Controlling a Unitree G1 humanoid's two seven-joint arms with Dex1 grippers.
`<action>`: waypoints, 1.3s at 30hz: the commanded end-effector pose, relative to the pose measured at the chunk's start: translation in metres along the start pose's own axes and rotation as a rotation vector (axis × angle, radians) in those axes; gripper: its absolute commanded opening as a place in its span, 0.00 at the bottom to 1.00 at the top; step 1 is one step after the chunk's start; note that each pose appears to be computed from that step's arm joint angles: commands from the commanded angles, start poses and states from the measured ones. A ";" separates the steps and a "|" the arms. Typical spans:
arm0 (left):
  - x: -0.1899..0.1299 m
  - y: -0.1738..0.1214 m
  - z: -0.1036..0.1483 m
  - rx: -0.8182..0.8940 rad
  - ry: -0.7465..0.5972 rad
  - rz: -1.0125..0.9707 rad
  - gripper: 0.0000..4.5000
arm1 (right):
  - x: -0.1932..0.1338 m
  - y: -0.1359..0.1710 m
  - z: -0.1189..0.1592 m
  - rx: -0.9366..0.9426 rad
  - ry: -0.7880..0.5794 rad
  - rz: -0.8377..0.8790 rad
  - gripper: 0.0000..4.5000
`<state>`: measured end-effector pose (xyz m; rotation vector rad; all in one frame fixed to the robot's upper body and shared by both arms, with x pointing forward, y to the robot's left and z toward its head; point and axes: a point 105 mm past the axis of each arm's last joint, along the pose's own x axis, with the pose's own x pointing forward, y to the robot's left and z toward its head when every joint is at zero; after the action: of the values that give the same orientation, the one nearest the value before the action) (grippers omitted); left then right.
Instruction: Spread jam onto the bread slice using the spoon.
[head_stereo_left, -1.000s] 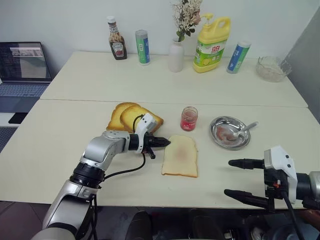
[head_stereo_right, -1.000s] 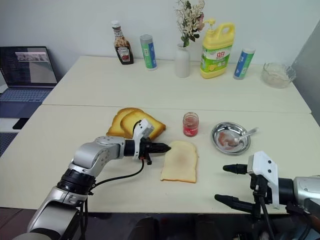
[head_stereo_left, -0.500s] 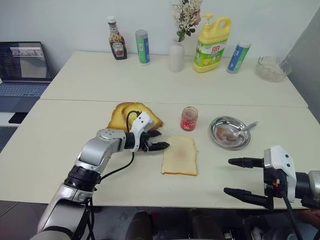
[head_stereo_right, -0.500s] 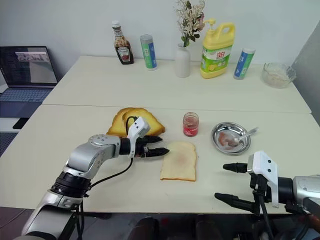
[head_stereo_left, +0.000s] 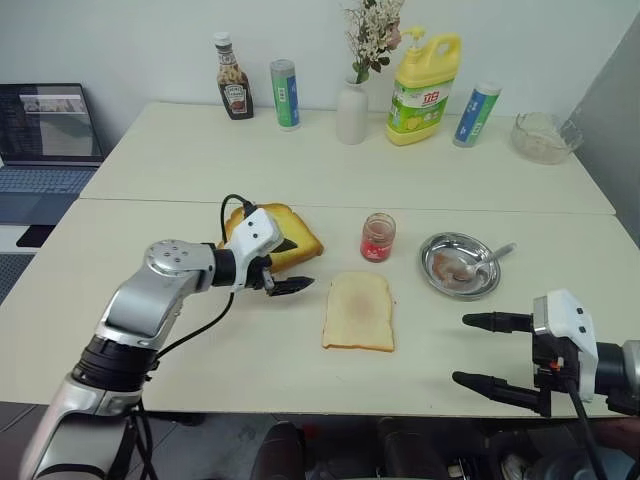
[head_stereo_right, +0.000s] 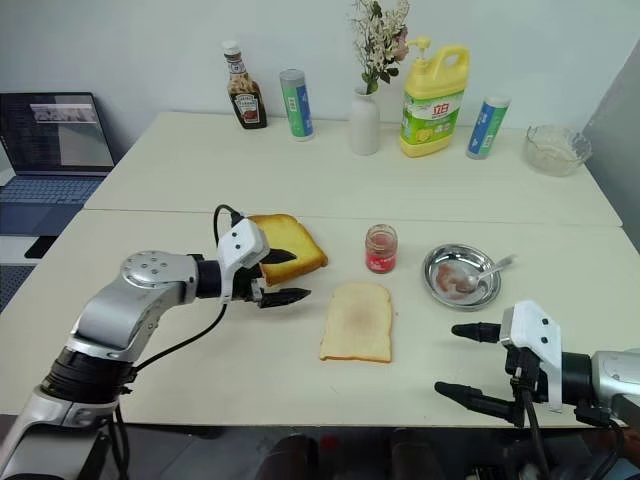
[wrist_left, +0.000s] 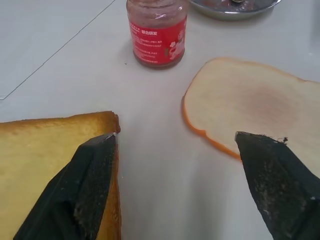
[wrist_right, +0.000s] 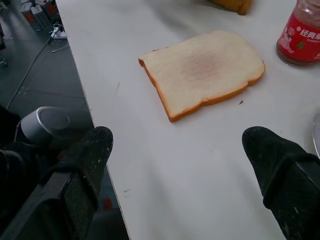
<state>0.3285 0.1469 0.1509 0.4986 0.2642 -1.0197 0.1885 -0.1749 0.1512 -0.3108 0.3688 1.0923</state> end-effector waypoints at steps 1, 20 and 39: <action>-0.028 0.015 0.030 0.126 -0.070 0.053 1.00 | -0.012 -0.012 0.007 -0.005 -0.053 -0.115 1.00; -0.049 -0.080 0.069 0.290 -0.188 -0.369 1.00 | -0.047 -0.125 -0.040 0.547 -0.404 -0.727 1.00; -0.042 -0.081 0.079 0.301 -0.217 -0.370 1.00 | -0.017 -0.187 -0.061 0.781 -0.514 -0.641 1.00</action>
<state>0.2381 0.1053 0.2083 0.5837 0.0367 -1.4716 0.3384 -0.2909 0.1034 0.5406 0.2279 0.3002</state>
